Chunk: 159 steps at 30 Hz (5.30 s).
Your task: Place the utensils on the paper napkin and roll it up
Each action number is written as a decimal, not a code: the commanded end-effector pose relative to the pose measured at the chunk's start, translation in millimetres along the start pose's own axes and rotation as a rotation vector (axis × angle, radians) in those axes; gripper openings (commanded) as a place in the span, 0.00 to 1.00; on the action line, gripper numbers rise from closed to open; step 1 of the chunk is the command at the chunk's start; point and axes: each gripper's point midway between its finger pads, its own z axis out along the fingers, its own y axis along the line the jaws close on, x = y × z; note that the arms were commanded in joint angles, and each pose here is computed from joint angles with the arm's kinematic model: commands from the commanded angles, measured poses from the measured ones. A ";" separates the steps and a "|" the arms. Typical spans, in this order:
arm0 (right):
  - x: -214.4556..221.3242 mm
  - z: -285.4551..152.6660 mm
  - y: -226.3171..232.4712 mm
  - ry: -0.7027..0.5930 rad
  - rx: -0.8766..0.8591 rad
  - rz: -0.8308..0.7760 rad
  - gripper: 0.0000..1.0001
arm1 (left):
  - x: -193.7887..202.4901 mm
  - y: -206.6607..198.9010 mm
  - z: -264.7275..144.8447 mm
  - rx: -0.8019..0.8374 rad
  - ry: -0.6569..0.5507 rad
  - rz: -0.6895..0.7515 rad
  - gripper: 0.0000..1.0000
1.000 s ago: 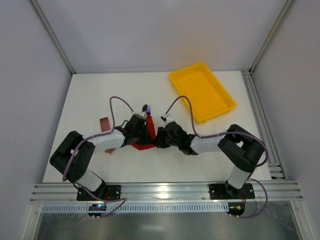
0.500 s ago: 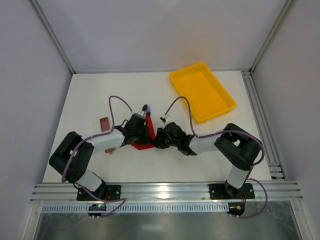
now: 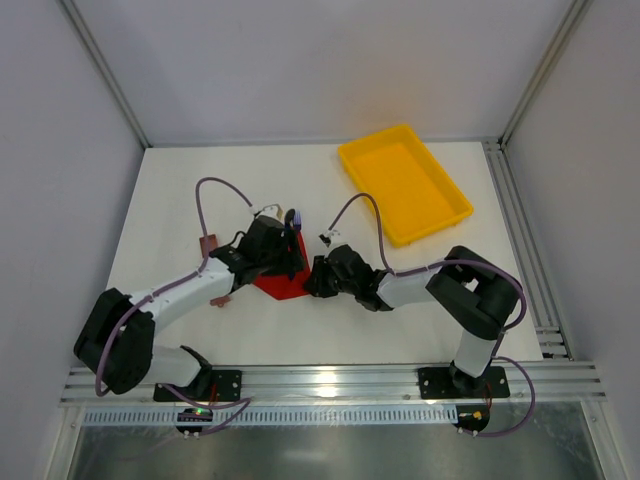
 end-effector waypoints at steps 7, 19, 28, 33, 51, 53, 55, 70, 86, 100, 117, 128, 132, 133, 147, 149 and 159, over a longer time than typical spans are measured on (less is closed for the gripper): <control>-9.3 1.3 13.1 -0.037 -0.043 -0.009 0.28 | -15.8 2.4 11.6 -0.052 -0.017 0.009 0.67; -9.3 0.0 16.3 -0.040 -0.064 -0.010 0.33 | -3.7 24.9 31.0 -0.161 0.030 0.041 0.61; -10.3 -1.9 16.9 -0.044 -0.066 -0.016 0.38 | -9.5 38.3 34.2 -0.203 0.014 0.048 0.53; -10.6 -3.2 17.9 -0.044 -0.071 -0.016 0.38 | -13.2 42.4 36.0 -0.205 0.008 0.051 0.36; -20.4 -12.7 22.2 -0.046 -0.052 -0.031 0.38 | -13.4 65.5 39.3 -0.246 0.011 0.067 0.00; -24.4 -14.6 23.3 -0.046 -0.040 -0.035 0.38 | -12.3 68.2 41.1 -0.255 0.015 0.073 0.00; -29.4 -15.3 26.0 -0.052 -0.039 -0.044 0.34 | -11.2 71.1 42.4 -0.268 0.015 0.080 0.00; -2.9 5.1 7.5 0.041 0.011 -0.045 0.15 | 3.9 75.7 49.1 -0.260 0.049 0.070 0.00; 16.3 -1.1 -10.8 0.060 0.041 -0.044 0.15 | 16.1 93.6 35.8 -0.341 0.068 0.035 0.15; 14.9 -2.8 -8.1 0.060 0.031 -0.048 0.15 | -32.1 46.0 2.1 -0.176 -0.062 -0.002 0.30; 9.4 -9.5 0.1 0.049 0.008 -0.035 0.16 | 12.9 64.4 42.2 -0.181 0.047 -0.014 0.17; -10.1 -24.1 28.5 0.033 -0.065 -0.021 0.22 | 26.5 77.7 47.1 -0.221 0.066 -0.013 0.15; -19.3 -17.6 40.0 0.035 -0.095 -0.040 0.20 | 27.8 77.6 47.0 -0.218 0.069 -0.015 0.15; -23.0 -14.7 44.2 0.029 -0.107 -0.041 0.20 | 27.0 76.7 47.0 -0.214 0.066 -0.015 0.15; -4.1 14.7 32.5 0.076 -0.098 -0.031 0.19 | 38.2 78.5 43.9 -0.203 0.090 -0.036 0.15; 5.0 14.7 27.8 0.091 -0.100 -0.020 0.18 | 40.2 78.0 42.6 -0.199 0.088 -0.042 0.16; 23.1 1.7 20.3 0.105 -0.102 -0.002 0.18 | 15.3 53.3 17.8 -0.122 0.014 -0.050 0.24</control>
